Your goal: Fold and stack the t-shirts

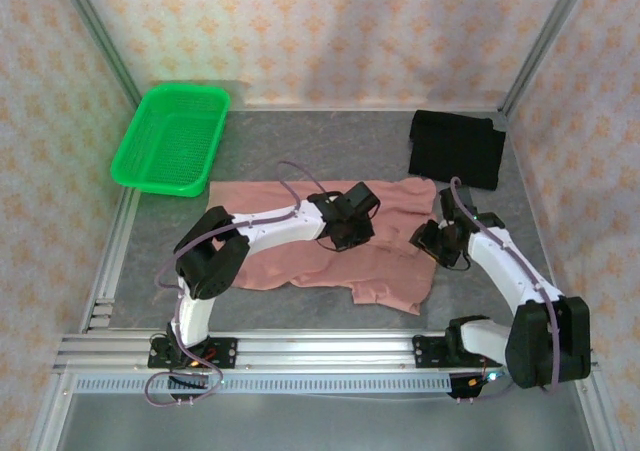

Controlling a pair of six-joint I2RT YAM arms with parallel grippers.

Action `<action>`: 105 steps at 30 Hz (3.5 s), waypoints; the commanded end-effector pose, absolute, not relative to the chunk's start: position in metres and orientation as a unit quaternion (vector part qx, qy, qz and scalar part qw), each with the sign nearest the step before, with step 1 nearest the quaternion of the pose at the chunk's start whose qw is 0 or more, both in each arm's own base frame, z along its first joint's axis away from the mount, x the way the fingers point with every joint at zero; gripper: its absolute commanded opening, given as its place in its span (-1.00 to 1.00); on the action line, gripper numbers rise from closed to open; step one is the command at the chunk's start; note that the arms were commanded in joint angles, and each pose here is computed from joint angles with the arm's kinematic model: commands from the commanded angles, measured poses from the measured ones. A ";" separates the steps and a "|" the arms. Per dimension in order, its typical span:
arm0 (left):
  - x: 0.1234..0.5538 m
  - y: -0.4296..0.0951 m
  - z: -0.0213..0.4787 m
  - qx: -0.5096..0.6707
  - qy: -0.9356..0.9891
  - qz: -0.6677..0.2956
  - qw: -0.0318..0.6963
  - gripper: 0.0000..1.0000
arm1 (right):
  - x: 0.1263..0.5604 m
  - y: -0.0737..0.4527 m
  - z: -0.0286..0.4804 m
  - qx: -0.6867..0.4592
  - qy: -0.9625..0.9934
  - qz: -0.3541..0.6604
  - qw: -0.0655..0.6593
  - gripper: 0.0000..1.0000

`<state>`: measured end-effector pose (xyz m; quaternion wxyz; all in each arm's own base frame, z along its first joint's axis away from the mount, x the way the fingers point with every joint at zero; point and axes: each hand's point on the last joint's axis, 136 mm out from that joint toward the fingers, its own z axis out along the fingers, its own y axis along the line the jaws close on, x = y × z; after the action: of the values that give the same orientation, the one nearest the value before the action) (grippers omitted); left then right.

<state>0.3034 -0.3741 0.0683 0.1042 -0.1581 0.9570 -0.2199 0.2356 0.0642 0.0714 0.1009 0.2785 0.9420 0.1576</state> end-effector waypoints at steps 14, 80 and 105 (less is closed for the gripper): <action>0.304 -0.359 0.073 -0.146 0.961 -0.201 0.119 -1.00 | 0.256 0.075 0.029 0.291 0.937 0.178 0.074 -0.34; 0.182 -0.062 0.171 -0.334 0.908 -0.131 0.216 0.53 | 0.169 0.090 0.150 0.209 0.938 0.258 0.095 0.99; 0.165 -0.038 0.062 -0.389 0.909 -0.087 0.120 0.24 | 0.154 0.067 0.073 0.295 0.941 0.163 0.021 0.70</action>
<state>0.1556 -0.0354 0.0712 0.1229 -0.4009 0.9039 -0.0841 0.1488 0.0668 0.0834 0.0210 0.2815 0.9451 0.1645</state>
